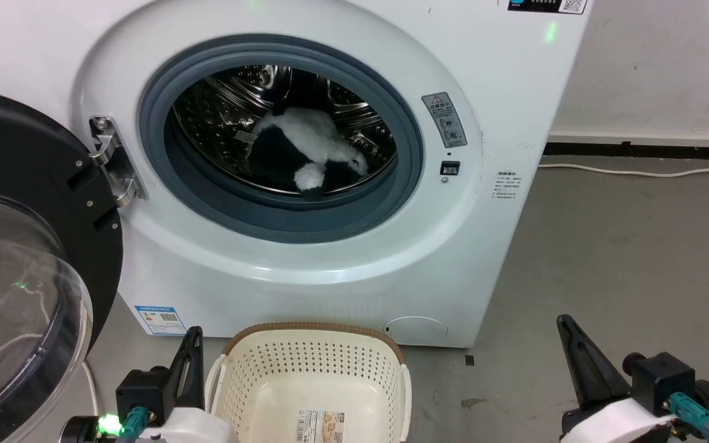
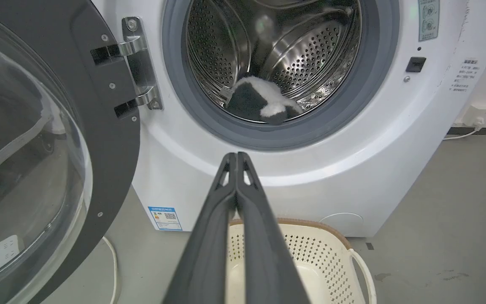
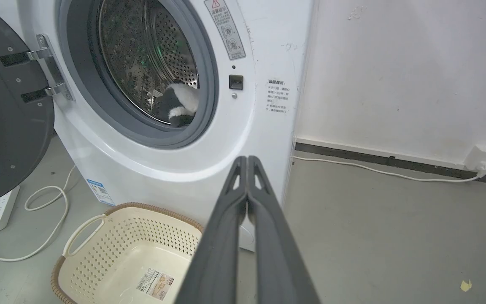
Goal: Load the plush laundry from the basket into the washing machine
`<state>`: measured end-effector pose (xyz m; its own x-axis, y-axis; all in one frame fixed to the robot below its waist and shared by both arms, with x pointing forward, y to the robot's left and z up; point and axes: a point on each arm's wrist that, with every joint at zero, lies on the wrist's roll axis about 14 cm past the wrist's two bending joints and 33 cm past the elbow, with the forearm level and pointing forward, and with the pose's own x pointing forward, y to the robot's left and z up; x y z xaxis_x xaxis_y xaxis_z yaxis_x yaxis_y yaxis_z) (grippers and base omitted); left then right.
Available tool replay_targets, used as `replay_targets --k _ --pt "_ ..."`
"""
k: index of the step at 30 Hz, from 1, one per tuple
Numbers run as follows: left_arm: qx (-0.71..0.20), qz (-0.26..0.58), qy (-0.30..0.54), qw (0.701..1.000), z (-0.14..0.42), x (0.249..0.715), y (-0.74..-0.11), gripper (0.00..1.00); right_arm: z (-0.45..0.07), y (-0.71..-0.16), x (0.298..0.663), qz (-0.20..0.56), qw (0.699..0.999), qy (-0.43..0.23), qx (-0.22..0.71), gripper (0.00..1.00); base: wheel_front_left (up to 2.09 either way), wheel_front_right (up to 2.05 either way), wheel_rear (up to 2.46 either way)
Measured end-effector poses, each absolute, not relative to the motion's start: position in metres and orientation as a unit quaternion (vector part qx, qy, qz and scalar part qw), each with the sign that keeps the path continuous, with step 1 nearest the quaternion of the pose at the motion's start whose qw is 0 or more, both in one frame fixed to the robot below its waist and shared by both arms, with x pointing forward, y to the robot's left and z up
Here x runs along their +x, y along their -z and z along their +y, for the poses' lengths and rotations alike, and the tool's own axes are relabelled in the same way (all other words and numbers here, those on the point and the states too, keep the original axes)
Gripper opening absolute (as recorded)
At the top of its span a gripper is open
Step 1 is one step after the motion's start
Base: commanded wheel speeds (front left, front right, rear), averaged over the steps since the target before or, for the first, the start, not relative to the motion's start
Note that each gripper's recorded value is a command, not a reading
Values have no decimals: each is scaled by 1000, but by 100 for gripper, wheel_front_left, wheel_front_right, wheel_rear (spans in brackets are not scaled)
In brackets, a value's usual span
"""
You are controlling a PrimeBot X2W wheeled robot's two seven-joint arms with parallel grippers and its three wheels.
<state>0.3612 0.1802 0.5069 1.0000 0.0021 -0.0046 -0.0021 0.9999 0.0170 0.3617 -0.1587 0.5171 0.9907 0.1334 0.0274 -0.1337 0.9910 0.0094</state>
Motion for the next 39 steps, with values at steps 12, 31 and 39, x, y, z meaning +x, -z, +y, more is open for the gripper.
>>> replay_targets --k 12,31,39 --pt "11 6 -1 1000 180 363 -509 0 -159 -518 363 -7 998 -67 -3 0 0 0 0" --pt "14 6 2 1000 177 367 -516 0 -159 -518 365 4 998 -67 -12 0 0 0 0" --pt "17 7 1 1000 177 368 -518 0 -159 -521 367 4 998 -67 -16 0 0 0 0"
